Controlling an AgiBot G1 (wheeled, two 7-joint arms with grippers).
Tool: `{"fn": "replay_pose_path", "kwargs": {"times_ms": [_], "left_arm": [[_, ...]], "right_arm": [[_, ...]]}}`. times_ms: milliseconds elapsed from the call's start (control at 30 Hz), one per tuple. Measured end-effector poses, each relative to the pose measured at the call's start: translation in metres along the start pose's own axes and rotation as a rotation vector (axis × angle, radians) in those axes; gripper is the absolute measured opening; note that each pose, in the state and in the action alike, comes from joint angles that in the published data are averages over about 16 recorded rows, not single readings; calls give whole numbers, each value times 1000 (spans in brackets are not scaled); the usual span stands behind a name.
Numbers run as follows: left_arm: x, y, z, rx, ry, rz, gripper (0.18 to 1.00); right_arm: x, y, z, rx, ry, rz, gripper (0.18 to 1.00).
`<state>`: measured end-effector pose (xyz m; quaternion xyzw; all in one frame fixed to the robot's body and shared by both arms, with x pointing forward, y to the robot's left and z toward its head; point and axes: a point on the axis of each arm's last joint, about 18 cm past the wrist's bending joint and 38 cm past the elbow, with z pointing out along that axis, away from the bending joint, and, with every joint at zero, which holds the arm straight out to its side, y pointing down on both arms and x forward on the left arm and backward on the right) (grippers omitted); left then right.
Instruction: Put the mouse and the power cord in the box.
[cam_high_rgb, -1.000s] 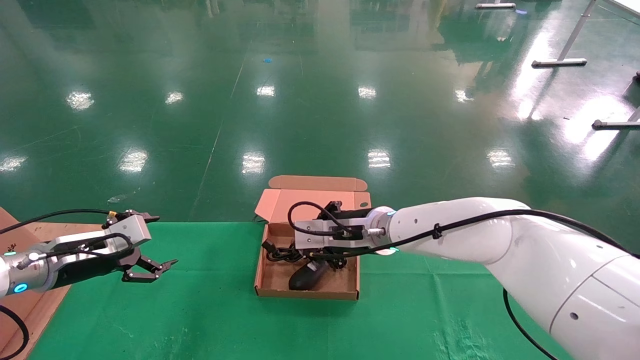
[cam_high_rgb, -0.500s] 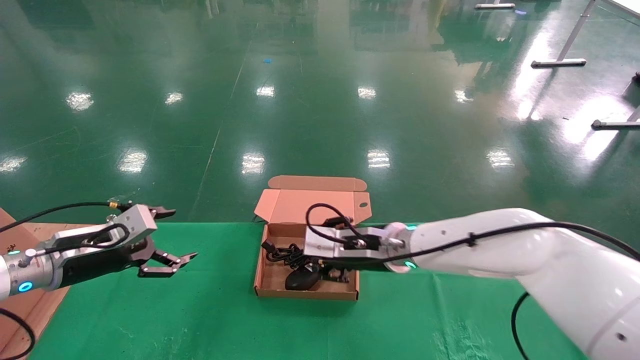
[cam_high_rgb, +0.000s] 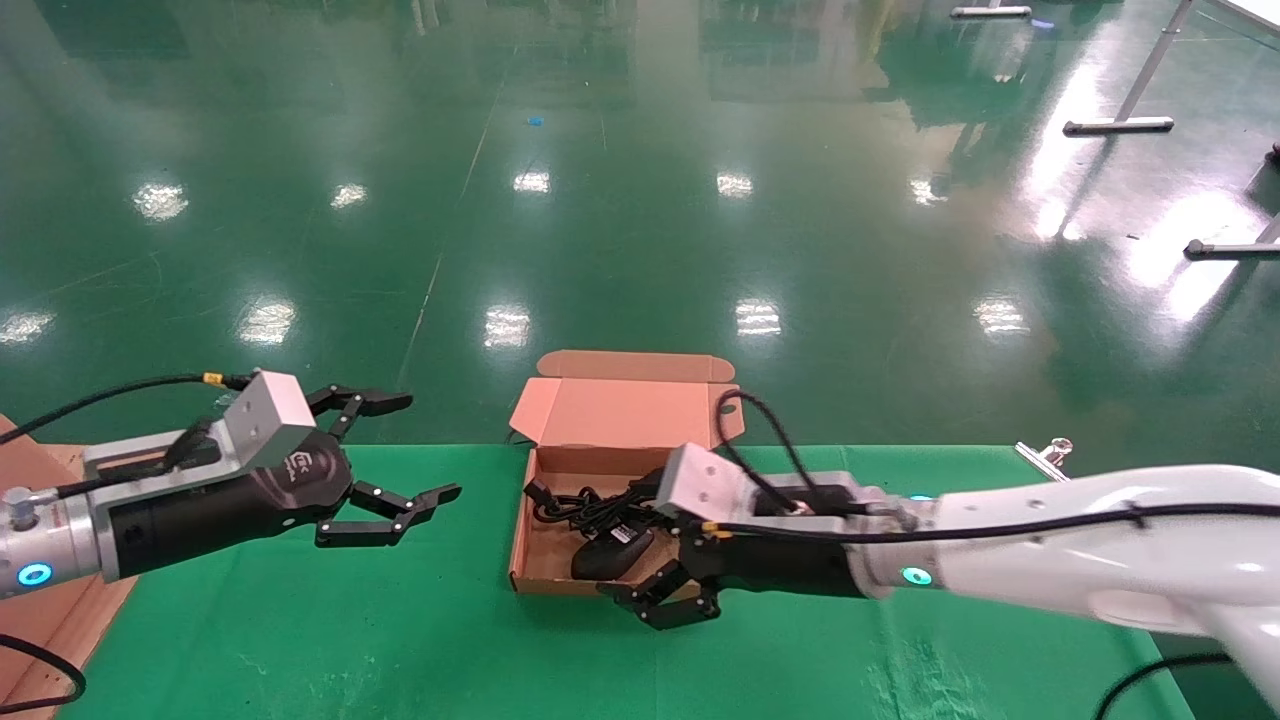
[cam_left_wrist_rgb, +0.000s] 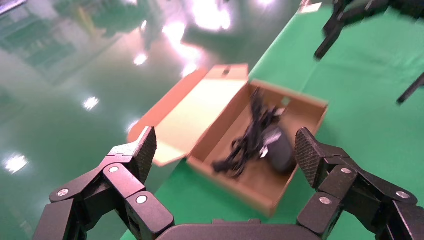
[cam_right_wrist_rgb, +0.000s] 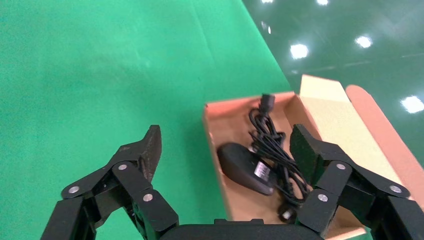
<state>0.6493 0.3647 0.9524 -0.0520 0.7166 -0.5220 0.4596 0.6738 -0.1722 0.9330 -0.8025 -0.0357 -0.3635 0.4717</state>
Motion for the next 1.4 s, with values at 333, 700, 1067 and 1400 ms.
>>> {"fn": "replay_pose_path", "kwargs": {"times_ms": [333, 700, 1067, 1400], "left_arm": [[25, -40, -14, 143, 104, -66, 1001], [57, -83, -38, 259, 247, -112, 1001], [95, -119, -67, 322, 410, -131, 1001], [115, -134, -83, 334, 495, -129, 1001]], "right_arm": [[-14, -6, -56, 157, -38, 126, 968], [-32, -20, -126, 310, -81, 183, 1000], [-58, -40, -198, 421, -139, 164, 1001], [-74, -52, -232, 458, -176, 132, 1001]]}}
